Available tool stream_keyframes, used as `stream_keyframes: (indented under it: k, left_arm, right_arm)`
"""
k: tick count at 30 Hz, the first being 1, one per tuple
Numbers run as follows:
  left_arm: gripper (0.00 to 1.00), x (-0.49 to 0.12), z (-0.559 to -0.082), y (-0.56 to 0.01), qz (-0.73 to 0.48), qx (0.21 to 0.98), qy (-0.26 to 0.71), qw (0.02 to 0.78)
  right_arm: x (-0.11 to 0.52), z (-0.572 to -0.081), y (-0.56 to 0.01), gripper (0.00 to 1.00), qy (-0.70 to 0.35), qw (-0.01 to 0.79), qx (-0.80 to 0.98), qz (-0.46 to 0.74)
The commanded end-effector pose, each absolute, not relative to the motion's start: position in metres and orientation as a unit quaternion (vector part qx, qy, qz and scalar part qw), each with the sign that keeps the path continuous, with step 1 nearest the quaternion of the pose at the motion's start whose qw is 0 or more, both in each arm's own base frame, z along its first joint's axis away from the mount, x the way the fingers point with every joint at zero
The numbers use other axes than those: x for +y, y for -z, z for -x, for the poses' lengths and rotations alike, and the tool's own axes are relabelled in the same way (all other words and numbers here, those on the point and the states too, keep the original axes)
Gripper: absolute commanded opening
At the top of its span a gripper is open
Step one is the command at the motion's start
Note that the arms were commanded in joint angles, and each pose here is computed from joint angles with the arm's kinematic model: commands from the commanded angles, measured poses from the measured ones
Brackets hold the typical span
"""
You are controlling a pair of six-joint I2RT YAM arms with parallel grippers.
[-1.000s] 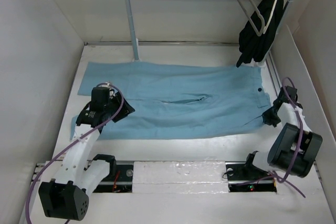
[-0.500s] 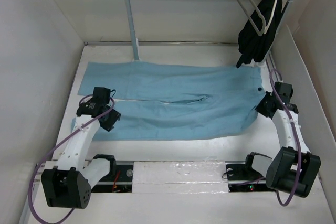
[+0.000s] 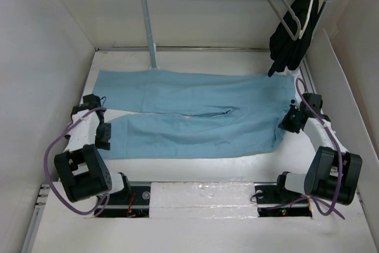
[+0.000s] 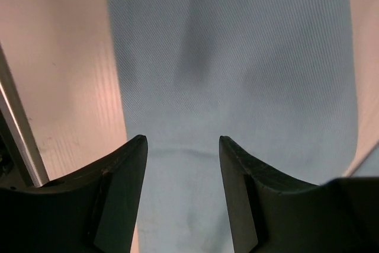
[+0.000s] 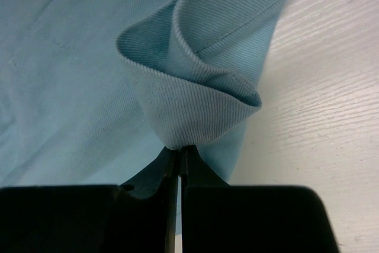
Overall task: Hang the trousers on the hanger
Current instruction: Fold the trousers at the center of the board.
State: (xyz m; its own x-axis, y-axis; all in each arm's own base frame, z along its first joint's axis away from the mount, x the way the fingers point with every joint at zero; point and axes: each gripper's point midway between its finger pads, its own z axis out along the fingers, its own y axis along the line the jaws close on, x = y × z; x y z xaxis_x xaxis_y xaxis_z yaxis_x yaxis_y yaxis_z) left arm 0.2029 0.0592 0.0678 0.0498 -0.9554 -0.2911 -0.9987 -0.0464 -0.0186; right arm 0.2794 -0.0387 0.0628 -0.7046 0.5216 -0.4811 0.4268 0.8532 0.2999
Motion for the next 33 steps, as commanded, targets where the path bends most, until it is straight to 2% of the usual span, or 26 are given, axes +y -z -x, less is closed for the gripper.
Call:
stream_keyframes:
  k: [1,6,12,16,26,29,30,31,33]
  left_arm:
    - [0.48,0.089,-0.175,-0.074,0.736,0.651,-0.151,0.109]
    - [0.47,0.145,-0.123,-0.065,0.790,0.584,-0.173,0.076]
    - [0.49,0.158,-0.120,-0.053,0.781,0.596,-0.179,0.046]
    - [0.49,0.160,-0.118,-0.033,0.778,0.602,-0.179,-0.002]
    - [0.45,0.169,-0.137,-0.012,0.762,0.627,-0.159,0.026]
    - [0.34,0.168,-0.141,-0.017,0.758,0.635,-0.147,0.036]
    - [0.18,0.164,-0.146,-0.022,0.750,0.644,-0.144,0.044]
    - [0.10,0.166,-0.148,-0.032,0.751,0.641,-0.140,0.067]
    - [0.05,0.165,-0.152,-0.043,0.750,0.643,-0.128,0.092]
  right_arm:
    - [-0.036,-0.302,-0.081,0.00,-0.100,0.317,0.912,-0.240]
    - [-0.038,-0.305,-0.078,0.00,-0.107,0.316,0.909,-0.250]
    - [-0.045,-0.300,-0.080,0.00,-0.091,0.328,0.904,-0.258]
    - [-0.044,-0.300,-0.083,0.00,-0.094,0.334,0.901,-0.260]
    - [-0.039,-0.297,-0.092,0.00,-0.102,0.351,0.899,-0.240]
    - [-0.043,-0.287,-0.091,0.00,-0.084,0.352,0.903,-0.231]
    - [-0.043,-0.284,-0.089,0.00,-0.081,0.352,0.904,-0.230]
    - [-0.043,-0.282,-0.088,0.00,-0.079,0.350,0.905,-0.230]
    - [-0.041,-0.281,-0.085,0.00,-0.081,0.346,0.906,-0.230]
